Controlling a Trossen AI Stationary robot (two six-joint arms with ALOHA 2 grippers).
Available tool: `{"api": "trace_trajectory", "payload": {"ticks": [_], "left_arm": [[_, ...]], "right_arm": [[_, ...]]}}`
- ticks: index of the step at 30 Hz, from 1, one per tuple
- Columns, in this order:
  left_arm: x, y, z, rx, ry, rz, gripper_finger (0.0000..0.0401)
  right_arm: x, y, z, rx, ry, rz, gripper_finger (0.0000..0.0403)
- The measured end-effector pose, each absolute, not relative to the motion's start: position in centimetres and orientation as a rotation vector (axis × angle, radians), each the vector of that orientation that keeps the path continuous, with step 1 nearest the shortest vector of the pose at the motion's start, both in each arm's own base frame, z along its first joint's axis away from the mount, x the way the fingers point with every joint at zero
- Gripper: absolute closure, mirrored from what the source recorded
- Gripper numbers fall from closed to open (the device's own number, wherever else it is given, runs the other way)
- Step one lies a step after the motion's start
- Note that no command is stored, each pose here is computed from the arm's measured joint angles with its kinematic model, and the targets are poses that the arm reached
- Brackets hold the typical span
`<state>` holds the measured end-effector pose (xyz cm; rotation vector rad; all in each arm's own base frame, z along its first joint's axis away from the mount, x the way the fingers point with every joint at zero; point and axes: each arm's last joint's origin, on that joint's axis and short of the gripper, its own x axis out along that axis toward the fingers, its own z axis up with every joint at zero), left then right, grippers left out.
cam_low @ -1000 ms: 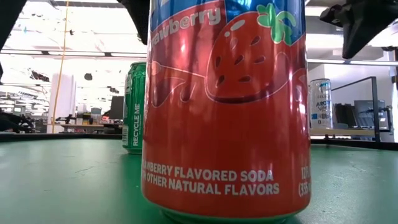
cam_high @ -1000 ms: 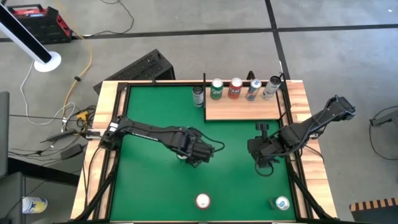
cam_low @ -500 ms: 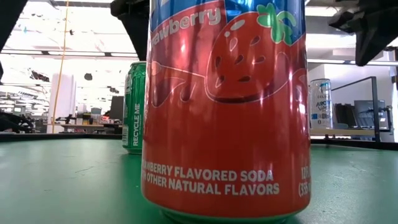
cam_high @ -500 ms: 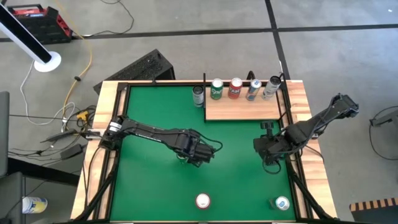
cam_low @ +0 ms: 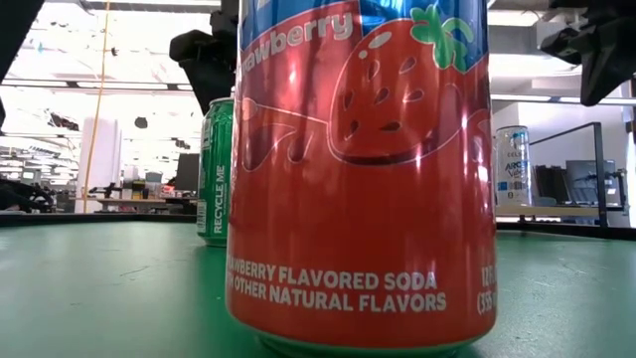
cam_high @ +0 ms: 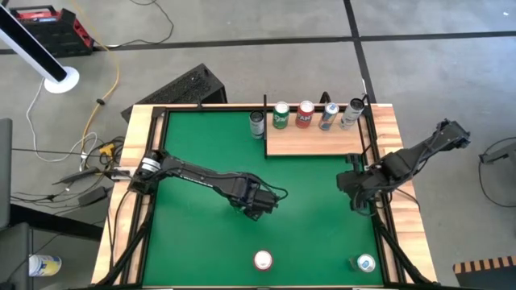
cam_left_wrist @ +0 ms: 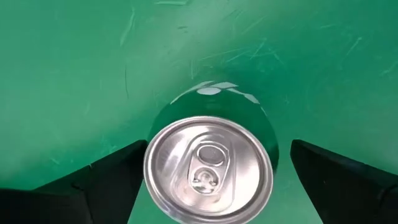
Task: Place canned beverage on shelf
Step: Put the green soda can on the shelf aligned with the other green soda can
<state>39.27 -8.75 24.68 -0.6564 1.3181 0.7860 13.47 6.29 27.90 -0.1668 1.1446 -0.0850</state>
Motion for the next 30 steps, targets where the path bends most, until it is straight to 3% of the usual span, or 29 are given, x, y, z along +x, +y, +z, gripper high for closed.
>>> {"api": "trace_trajectory", "payload": {"ticks": [8, 16, 24, 30], "left_arm": [[39.4, -8.3, 24.7, -0.626, 1.332, 0.752, 0.0038], [40.2, -6.8, 24.9, -0.579, 1.343, 0.630, 0.0129], [41.7, -4.7, 26.9, -0.470, 1.263, 0.464, 0.0129], [43.2, -3.5, 28.4, -0.378, 1.125, 0.334, 0.0129]], "right_arm": [[13.5, 6.3, 28.0, -0.156, 1.125, -0.080, 0.0376], [13.5, 6.3, 28.0, -0.137, 1.125, -0.092, 0.0376], [13.2, 6.2, 27.7, -0.095, 1.090, -0.117, 0.0376], [12.1, 5.5, 25.9, 0.006, 0.913, -0.088, 0.0376]]}}
